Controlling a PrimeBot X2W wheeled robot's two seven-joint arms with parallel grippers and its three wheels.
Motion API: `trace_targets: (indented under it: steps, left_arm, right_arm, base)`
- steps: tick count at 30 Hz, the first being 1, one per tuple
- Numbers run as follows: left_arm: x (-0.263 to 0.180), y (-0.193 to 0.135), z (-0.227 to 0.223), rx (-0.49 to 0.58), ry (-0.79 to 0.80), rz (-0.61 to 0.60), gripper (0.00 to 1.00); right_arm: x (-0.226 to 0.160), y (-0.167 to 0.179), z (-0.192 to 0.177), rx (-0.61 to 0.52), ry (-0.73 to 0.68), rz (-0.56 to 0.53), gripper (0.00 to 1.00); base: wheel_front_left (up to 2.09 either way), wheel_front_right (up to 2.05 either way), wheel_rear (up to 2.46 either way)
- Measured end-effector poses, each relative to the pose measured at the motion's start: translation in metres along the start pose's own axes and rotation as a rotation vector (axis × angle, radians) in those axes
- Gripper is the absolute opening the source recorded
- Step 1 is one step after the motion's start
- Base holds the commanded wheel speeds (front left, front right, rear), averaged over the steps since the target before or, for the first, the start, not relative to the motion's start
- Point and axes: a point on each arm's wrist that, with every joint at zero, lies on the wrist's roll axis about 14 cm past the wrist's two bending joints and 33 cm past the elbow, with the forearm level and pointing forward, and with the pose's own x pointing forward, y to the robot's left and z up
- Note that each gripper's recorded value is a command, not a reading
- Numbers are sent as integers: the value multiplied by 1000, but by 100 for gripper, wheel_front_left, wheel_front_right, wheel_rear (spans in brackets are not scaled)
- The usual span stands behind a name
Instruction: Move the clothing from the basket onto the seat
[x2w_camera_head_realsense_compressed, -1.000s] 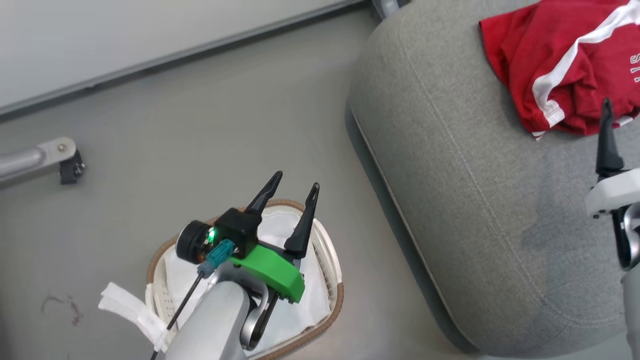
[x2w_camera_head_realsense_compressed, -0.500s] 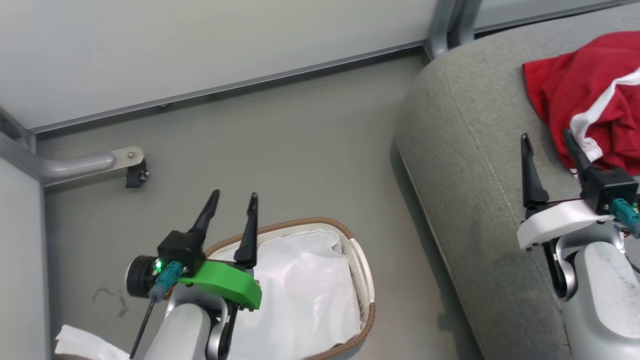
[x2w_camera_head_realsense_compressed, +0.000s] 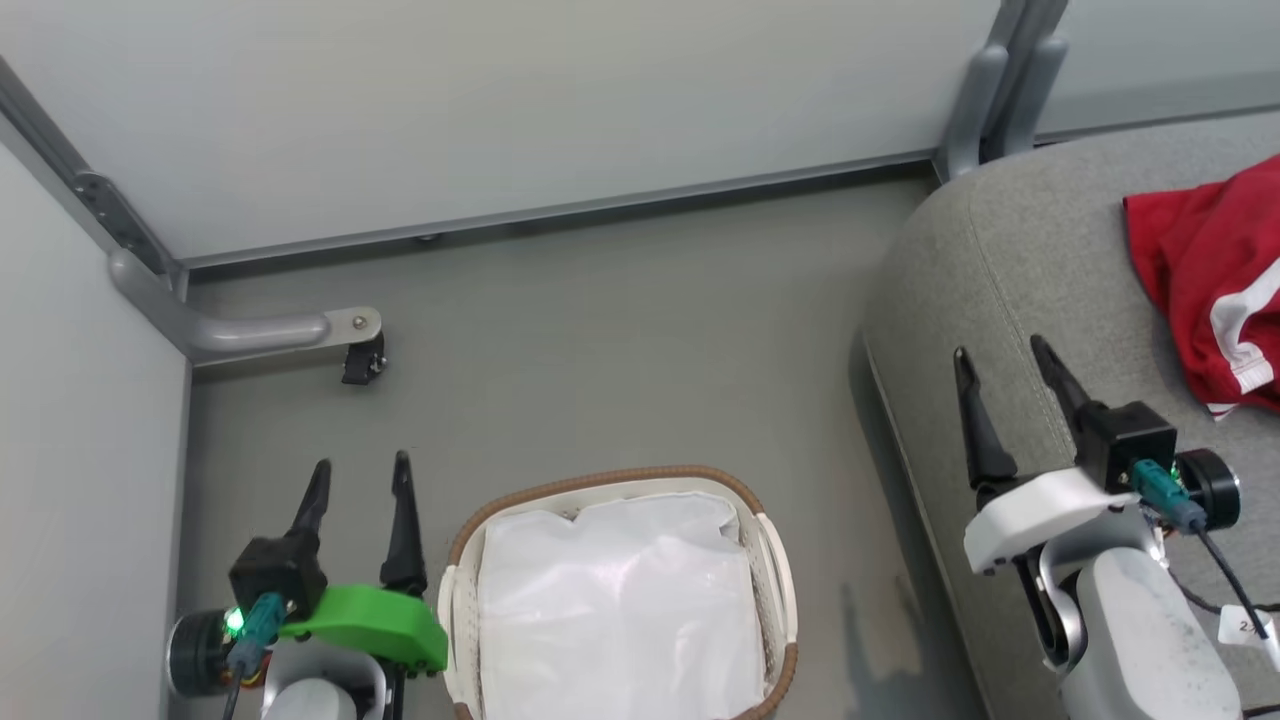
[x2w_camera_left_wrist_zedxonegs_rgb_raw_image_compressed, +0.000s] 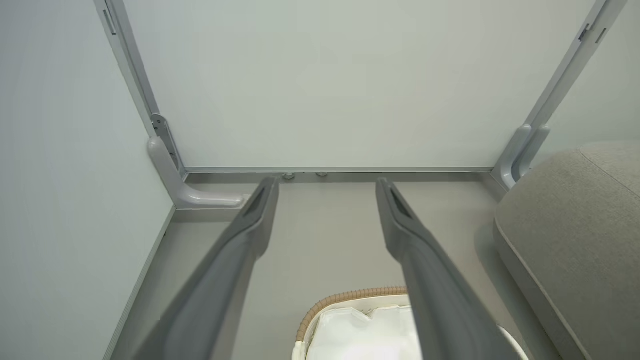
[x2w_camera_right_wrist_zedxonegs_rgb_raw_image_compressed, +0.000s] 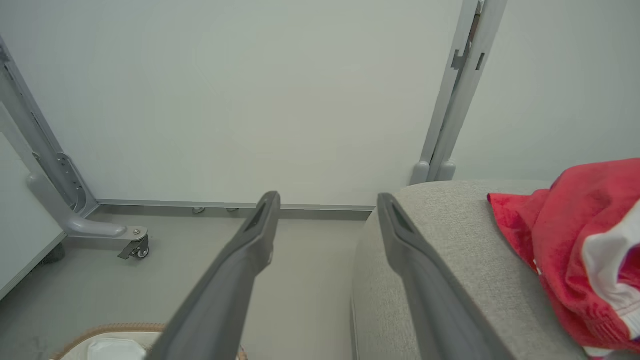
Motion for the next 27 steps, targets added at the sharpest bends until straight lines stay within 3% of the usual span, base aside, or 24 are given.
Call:
trace_targets:
  steps: [14,15,20,27]
  left_arm:
    - [-45,24,-9,-48,15,87,100]
    - [-46,25,-10,-54,18,88,0]
    - [-51,25,-23,-65,60,97,0]
    - [-51,34,-24,-202,75,144,0]
  right_arm:
    - [-34,24,-18,39,61,51,100]
    - [-35,24,-20,40,67,52,0]
    - [-48,26,-42,58,139,44,0]
    - [-48,16,-44,208,157,-18,0]
  base:
    - [0,0,0]
    - [0,0,0]
    - [0,0,0]
    - [0,0,0]
